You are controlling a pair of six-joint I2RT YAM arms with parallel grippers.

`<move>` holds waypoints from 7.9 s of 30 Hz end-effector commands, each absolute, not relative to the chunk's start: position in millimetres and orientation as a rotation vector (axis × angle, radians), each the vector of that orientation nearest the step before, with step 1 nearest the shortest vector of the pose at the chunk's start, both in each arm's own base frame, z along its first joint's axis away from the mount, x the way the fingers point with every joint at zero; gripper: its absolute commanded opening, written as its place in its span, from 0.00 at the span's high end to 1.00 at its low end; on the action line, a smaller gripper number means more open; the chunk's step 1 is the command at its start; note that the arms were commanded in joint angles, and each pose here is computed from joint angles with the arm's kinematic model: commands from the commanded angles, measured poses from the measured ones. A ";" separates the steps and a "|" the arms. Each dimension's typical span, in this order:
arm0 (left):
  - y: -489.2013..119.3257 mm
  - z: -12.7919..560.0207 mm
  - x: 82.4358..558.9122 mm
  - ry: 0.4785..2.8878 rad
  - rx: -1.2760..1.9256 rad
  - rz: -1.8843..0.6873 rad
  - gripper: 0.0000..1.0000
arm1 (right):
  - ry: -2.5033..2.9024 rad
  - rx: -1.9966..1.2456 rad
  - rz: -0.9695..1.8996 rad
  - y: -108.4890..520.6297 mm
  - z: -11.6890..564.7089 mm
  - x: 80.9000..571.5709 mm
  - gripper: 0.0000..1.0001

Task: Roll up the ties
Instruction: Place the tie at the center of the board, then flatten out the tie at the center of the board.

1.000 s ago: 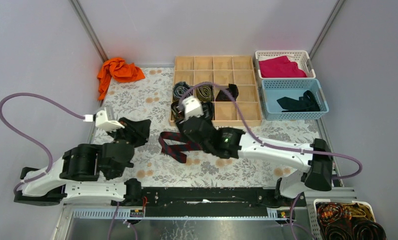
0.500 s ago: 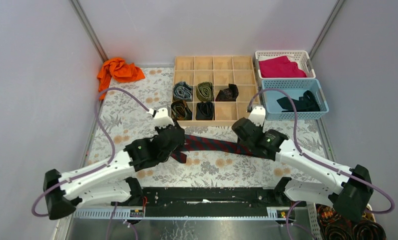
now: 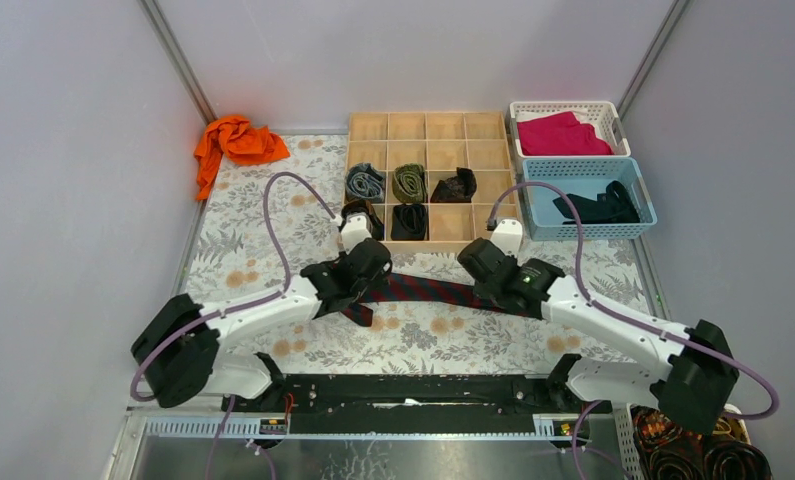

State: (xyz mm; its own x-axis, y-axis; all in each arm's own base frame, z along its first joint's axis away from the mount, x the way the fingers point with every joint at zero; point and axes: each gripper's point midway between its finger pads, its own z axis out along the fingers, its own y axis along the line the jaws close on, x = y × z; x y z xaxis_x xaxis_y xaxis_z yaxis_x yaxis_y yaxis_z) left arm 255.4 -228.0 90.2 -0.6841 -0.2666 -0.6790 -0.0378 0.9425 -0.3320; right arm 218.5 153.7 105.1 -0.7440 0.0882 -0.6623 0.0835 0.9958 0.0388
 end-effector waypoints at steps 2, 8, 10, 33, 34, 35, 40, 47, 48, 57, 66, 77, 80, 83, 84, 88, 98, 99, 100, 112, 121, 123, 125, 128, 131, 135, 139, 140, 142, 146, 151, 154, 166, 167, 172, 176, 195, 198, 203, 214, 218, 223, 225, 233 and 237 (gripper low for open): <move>-234.8 64.2 271.4 2.330 -0.244 -0.388 0.79 | 2.318 0.145 0.124 154.6 132.1 223.0 0.90; -233.4 31.8 289.5 2.398 -0.278 -0.307 0.83 | 2.273 0.123 0.158 151.9 148.0 222.7 1.00; -231.6 22.4 292.9 2.423 -0.295 -0.288 0.83 | 2.260 0.121 0.165 151.0 153.6 222.8 1.00; -96.7 7.2 224.5 2.455 -0.646 -0.069 0.83 | 2.430 0.090 0.045 160.3 84.7 228.4 0.67; -95.4 6.4 222.8 2.457 -0.647 -0.073 0.83 | 2.448 0.088 0.034 161.5 77.4 228.4 0.67; -96.0 6.4 222.2 2.460 -0.642 -0.080 0.83 | 2.463 0.087 0.024 162.5 71.2 228.8 0.67; -100.9 5.2 224.5 2.468 -0.621 -0.108 0.84 | 2.526 0.090 -0.023 166.3 45.2 228.6 0.66; -106.1 8.4 227.9 2.456 -0.599 -0.149 0.85 | 2.571 0.147 -0.053 157.1 22.8 233.5 0.56; -106.2 9.0 227.9 2.453 -0.596 -0.154 0.85 | 2.578 0.159 -0.048 155.5 19.7 234.0 0.52; -107.0 9.2 228.7 2.445 -0.588 -0.171 0.85 | 2.638 0.174 0.054 165.1 3.0 232.3 0.55; -110.0 8.9 228.8 2.450 -0.579 -0.192 0.87 | 2.641 0.180 0.066 168.5 2.4 234.0 0.79; -112.6 10.4 230.7 2.446 -0.564 -0.209 0.88 | 2.618 0.188 0.014 163.4 9.1 240.0 0.58; -113.2 9.6 230.5 2.447 -0.564 -0.215 0.88 | 2.602 0.178 0.000 164.0 15.4 245.5 0.57; -113.6 9.1 230.1 2.447 -0.561 -0.220 0.88 | 2.593 0.180 -0.009 163.6 21.7 248.3 0.56; -113.9 9.0 230.1 2.448 -0.560 -0.222 0.88 | 2.586 0.182 -0.013 162.8 24.4 248.8 0.56; -114.5 7.4 230.0 2.451 -0.557 -0.223 0.89 | 2.552 0.183 0.021 164.8 35.2 252.9 0.55; -115.8 6.0 229.4 2.455 -0.550 -0.234 0.89 | 2.564 0.155 0.002 175.9 27.0 266.4 0.57; -115.6 5.6 228.9 2.456 -0.548 -0.232 0.89 | 2.567 0.151 -0.002 176.4 26.1 267.0 0.57; -115.4 5.9 229.0 2.455 -0.547 -0.232 0.89 | 2.573 0.148 -0.006 177.1 25.3 267.5 0.58; -116.6 5.9 229.6 2.455 -0.540 -0.239 0.90 | 2.573 0.175 -0.035 174.0 22.0 267.8 1.00; -116.9 7.1 230.6 2.452 -0.536 -0.241 0.90 | 2.485 0.246 -0.293 114.2 55.6 265.0 1.00; -117.0 7.2 230.5 2.451 -0.535 -0.241 0.90 | 2.469 0.273 -0.331 98.8 62.1 264.5 1.00; -117.3 7.7 230.8 2.451 -0.533 -0.243 0.90 | 2.471 0.298 -0.366 83.3 64.4 263.9 1.00; -117.4 8.1 231.2 2.450 -0.531 -0.243 0.91 | 2.491 0.345 -0.410 60.2 62.3 260.1 1.00; -117.3 8.3 232.0 2.449 -0.528 -0.239 0.91 | 2.510 0.382 -0.443 42.5 57.6 254.8 1.00; -118.3 7.7 233.1 2.453 -0.523 -0.239 0.91 | 2.550 0.368 -0.411 41.2 49.2 250.8 1.00; -119.2 7.6 234.2 2.456 -0.520 -0.238 0.91 | 2.599 0.345 -0.350 52.0 42.1 249.8 0.67; -118.8 7.5 234.3 2.457 -0.520 -0.234 0.92 | 2.599 0.346 -0.341 52.9 43.1 250.0 0.60; -119.3 9.6 235.0 2.455 -0.517 -0.236 0.92 | 2.586 0.347 -0.311 55.7 48.0 252.1 0.53; -119.8 30.6 240.4 2.419 -0.519 -0.250 0.93 | 2.532 0.332 -0.205 65.2 74.2 258.0 0.48; -116.9 94.6 251.4 2.307 -0.521 -0.282 0.91 | 2.409 0.190 0.064 106.5 121.4 255.4 0.48; -104.7 136.1 249.3 2.237 -0.540 -0.266 0.88 | 2.403 0.081 0.198 135.9 135.0 245.3 0.48; -54.7 282.2 217.3 1.918 -0.603 -0.314 0.80 | 2.505 -0.529 0.451 278.4 96.3 193.1 0.58; -55.4 278.0 216.2 1.929 -0.605 -0.315 0.81 | 2.527 -0.547 0.425 284.1 83.5 195.7 0.61; -64.2 251.2 217.9 1.971 -0.596 -0.337 0.81 | 2.541 -0.577 0.377 314.2 64.9 213.9 0.64; -66.6 241.3 219.2 1.985 -0.591 -0.336 0.81 | 2.508 -0.643 0.402 350.8 69.2 220.8 0.75; -55.5 250.7 214.6 1.942 -0.581 -0.307 0.81 | 2.518 -0.764 0.328 453.5 17.2 239.8 1.00; -57.8 249.4 215.1 1.944 -0.571 -0.318 0.81 | 2.515 -0.744 0.325 451.6 15.4 240.3 1.00; -59.5 247.5 215.4 1.946 -0.564 -0.326 0.81 | 2.475 -0.750 0.419 454.8 38.7 230.7 1.00; -64.8 241.3 218.4 1.960 -0.549 -0.337 0.81 | 2.485 -0.763 0.322 456.9 21.9 241.3 1.00; -64.5 240.2 218.9 1.960 -0.546 -0.332 0.81 | 2.519 -0.765 0.267 445.7 4.1 238.8 1.00; -66.2 240.3 219.9 1.960 -0.541 -0.339 0.81 | 2.592 -0.774 0.110 404.1 -16.9 228.8 1.00; -66.8 241.2 220.2 1.959 -0.540 -0.342 0.81 | 2.615 -0.775 0.031 380.3 -21.8 223.0 1.00; -72.7 241.9 220.3 1.967 -0.528 -0.375 0.81 | 2.710 -0.692 -0.270 265.1 -17.9 204.1 1.00; -79.0 238.7 220.3 1.986 -0.520 -0.403 0.82 | 2.756 -0.632 -0.378 214.9 -10.8 203.1 0.98</move>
State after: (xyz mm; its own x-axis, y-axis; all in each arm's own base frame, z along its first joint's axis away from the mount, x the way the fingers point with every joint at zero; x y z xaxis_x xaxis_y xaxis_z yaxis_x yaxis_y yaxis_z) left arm 215.1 -70.2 236.1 -0.4026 -0.5191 -0.7540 -0.2248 0.8545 -0.4682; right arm 226.9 314.6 10.8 -0.7832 -0.4245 -0.4543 -0.4278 0.8981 -0.1016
